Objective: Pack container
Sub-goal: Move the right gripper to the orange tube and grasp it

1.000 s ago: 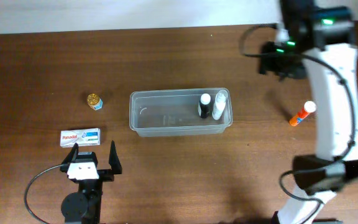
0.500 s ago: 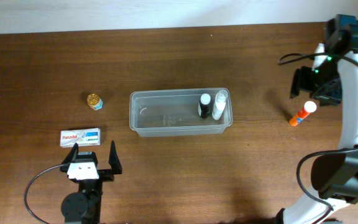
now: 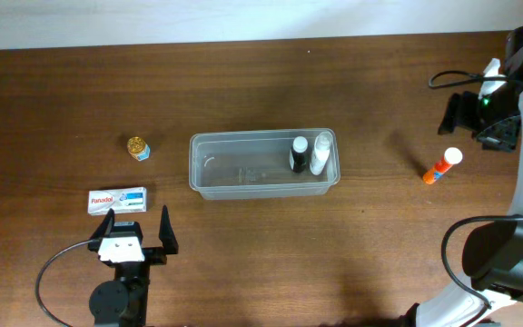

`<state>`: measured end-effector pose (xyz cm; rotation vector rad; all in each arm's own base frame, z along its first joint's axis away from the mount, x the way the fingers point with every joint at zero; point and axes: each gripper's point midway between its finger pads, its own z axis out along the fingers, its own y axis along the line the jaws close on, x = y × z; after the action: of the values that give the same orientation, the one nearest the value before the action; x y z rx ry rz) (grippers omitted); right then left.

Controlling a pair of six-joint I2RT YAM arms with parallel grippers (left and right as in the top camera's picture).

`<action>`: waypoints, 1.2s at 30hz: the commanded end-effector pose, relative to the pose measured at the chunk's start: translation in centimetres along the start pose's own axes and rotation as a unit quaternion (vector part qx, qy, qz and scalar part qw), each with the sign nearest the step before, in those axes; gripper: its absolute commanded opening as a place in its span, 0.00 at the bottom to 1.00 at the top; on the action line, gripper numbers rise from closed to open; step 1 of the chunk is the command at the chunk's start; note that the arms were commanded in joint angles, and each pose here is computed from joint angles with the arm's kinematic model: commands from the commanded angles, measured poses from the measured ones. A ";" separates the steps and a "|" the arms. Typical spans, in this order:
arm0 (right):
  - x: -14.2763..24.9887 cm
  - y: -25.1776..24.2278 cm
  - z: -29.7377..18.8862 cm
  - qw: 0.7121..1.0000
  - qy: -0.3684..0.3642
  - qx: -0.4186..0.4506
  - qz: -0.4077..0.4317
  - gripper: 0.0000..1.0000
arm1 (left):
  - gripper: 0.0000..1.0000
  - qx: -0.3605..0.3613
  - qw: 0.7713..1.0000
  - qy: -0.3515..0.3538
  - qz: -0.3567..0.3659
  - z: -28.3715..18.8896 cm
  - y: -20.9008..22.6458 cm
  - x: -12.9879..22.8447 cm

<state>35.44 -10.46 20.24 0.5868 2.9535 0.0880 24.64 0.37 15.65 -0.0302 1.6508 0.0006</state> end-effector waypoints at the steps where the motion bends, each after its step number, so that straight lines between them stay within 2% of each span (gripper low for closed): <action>1: 0.4 -0.3 0.9 1.000 0.008 -0.005 -0.005 0.81 | 0.99 -0.004 1.000 0.000 0.007 0.0 0.2 0.0; 11: 0.8 -1.2 6.9 1.000 0.023 -0.002 0.002 0.84 | 0.99 -0.004 1.000 0.000 0.007 0.0 0.2 0.1; 18: 1.6 -1.6 10.1 1.000 0.028 0.002 -0.007 0.82 | 0.99 -0.004 1.000 0.000 0.007 0.0 0.2 0.1; 22: 1.4 -1.9 10.6 1.000 0.023 0.008 -0.009 0.72 | 0.99 -0.004 1.000 0.000 0.007 0.0 0.2 0.1; 32: 0.9 -2.9 10.5 0.999 0.013 0.037 -0.010 0.71 | 0.99 -0.004 1.000 0.000 0.007 0.0 0.2 0.1; 36: 0.9 -3.1 10.5 0.999 0.013 0.045 -0.010 0.56 | 0.99 -0.004 1.000 0.000 0.007 0.0 0.2 0.1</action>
<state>35.21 -11.84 9.26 0.5581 3.0073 0.0107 24.64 0.37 15.65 -0.0302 1.6508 0.0006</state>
